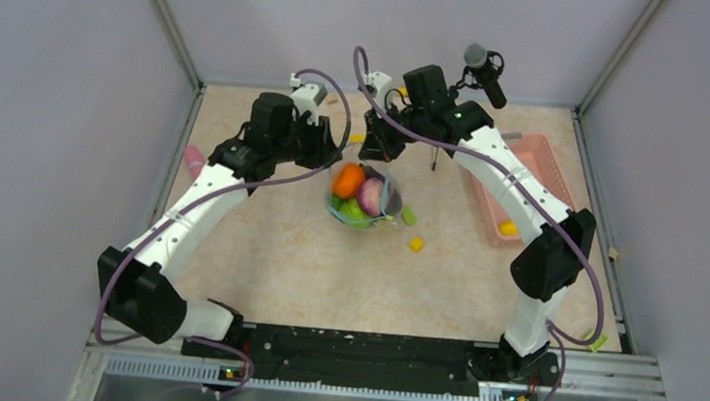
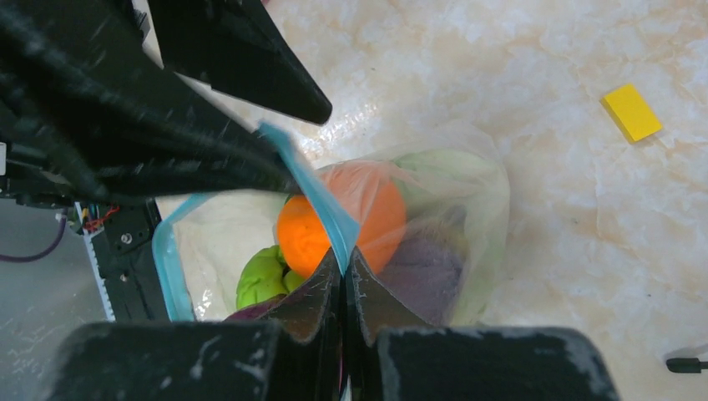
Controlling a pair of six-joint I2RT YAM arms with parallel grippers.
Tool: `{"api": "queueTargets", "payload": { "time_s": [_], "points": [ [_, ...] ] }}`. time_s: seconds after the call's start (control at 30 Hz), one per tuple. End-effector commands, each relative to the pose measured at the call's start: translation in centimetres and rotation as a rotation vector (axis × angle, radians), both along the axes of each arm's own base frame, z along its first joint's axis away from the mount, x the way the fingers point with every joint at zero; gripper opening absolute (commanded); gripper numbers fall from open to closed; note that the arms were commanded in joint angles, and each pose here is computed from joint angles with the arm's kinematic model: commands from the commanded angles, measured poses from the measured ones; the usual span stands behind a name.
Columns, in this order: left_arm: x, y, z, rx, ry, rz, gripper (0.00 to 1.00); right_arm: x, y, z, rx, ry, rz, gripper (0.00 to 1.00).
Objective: Place the food in the zip-top bag and seal the zipper
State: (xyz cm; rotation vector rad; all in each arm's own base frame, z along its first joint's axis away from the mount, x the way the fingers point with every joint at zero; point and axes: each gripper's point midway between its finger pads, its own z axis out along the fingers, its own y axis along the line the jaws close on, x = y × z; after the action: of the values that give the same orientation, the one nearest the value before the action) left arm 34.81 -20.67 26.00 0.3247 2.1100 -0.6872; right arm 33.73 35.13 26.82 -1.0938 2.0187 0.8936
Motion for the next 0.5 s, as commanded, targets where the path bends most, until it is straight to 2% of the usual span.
{"api": "queueTargets", "payload": {
  "time_s": [0.0, 0.03, 0.07, 0.17, 0.23, 0.37, 0.47],
  "points": [
    [1.2, 0.2, 1.1, 0.017, -0.056, 0.040, 0.20, 0.0, 0.2, 2.3, 0.033, -0.066, 0.058, 0.00],
    [1.2, 0.3, 1.1, 0.017, -0.052, 0.053, 0.01, 0.3, -0.2, 2.0, 0.012, -0.068, 0.033, 0.00],
    [1.1, 0.4, 1.4, 0.013, -0.055, 0.068, 0.00, 0.7, -0.7, 1.5, -0.015, -0.069, -0.005, 0.01],
    [0.9, 1.3, 2.5, 0.010, -0.083, 0.148, 0.00, 2.2, -3.2, 0.1, -0.122, -0.091, -0.168, 0.35],
    [0.6, 2.0, 3.4, 0.005, -0.106, 0.205, 0.00, 2.5, -4.9, -0.7, -0.179, -0.105, -0.257, 0.44],
    [0.3, 3.4, 5.2, -0.026, -0.144, 0.296, 0.00, 2.1, -7.4, -2.7, -0.238, -0.093, -0.373, 0.47],
    [0.2, 4.2, 6.0, -0.042, -0.158, 0.348, 0.00, 2.0, -9.0, -4.2, -0.282, -0.063, -0.480, 0.42]
  ]
}}
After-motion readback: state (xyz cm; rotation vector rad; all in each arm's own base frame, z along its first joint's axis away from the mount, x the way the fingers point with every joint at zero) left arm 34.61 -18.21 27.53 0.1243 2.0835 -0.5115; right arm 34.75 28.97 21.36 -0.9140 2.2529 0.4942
